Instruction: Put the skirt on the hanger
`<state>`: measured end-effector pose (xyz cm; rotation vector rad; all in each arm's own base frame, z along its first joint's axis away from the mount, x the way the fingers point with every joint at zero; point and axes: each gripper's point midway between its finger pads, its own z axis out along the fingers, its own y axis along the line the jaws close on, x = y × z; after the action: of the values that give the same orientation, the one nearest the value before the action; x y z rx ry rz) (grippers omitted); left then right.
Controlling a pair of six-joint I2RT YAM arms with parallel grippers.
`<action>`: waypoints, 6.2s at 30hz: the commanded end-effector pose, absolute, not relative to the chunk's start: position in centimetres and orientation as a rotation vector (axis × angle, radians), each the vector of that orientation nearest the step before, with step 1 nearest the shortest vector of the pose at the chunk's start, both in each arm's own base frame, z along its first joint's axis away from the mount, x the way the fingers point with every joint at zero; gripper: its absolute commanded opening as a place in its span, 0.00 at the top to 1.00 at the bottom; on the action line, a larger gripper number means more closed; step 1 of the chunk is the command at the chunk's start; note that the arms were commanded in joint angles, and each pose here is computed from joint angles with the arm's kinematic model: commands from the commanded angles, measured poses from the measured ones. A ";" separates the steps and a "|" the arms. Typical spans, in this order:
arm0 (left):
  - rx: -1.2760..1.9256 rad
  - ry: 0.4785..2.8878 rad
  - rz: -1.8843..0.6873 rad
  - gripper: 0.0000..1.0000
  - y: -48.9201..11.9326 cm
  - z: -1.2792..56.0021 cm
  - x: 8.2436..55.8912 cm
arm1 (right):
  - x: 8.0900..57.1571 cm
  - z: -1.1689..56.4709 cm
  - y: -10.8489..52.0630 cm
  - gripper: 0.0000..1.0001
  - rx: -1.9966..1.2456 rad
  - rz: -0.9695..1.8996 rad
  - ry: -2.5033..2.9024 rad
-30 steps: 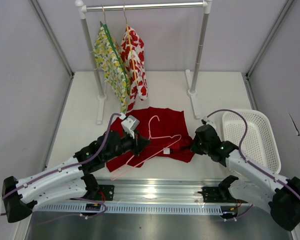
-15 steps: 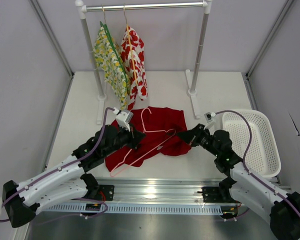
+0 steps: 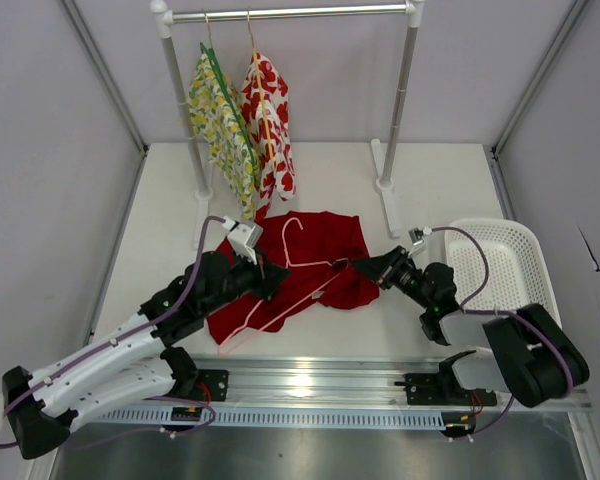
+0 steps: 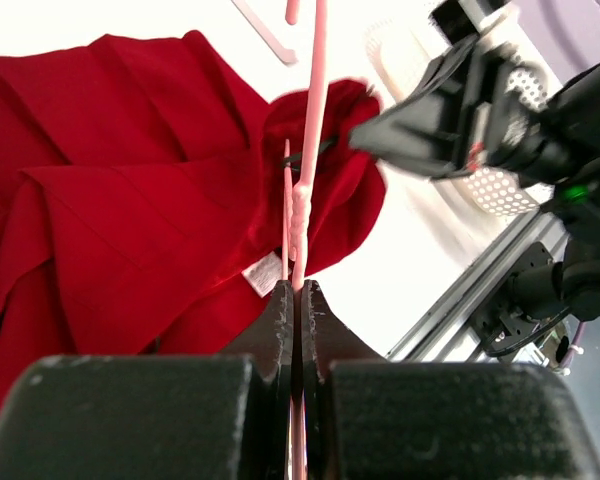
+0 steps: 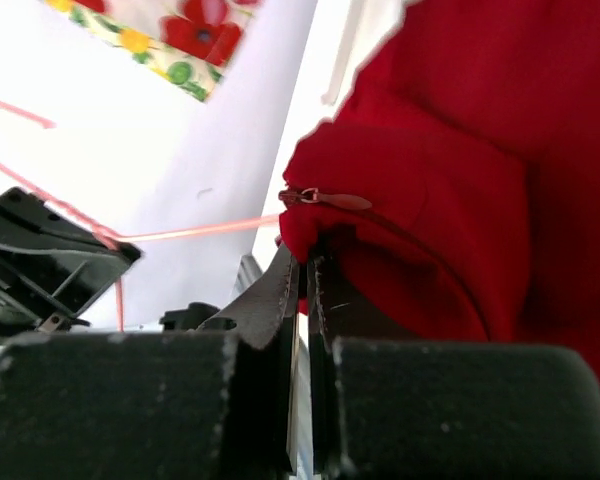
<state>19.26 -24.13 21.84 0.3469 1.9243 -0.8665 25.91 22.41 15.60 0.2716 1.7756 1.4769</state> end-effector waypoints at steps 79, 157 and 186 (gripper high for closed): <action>0.362 1.682 -1.013 1.00 -21.8 27.6 16.4 | 27.0 20.5 19.7 1.00 0.266 1.477 1.654; 0.392 1.803 -1.107 1.00 -24.4 23.4 16.3 | 24.7 12.0 16.2 0.82 0.387 0.971 2.075; 0.419 1.866 -1.062 1.00 -25.0 22.4 17.0 | 22.9 15.8 20.4 0.61 0.218 0.499 2.210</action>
<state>16.76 -24.59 19.49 0.4237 1.9361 -1.0244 20.97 19.64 14.43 0.2061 2.2697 0.5373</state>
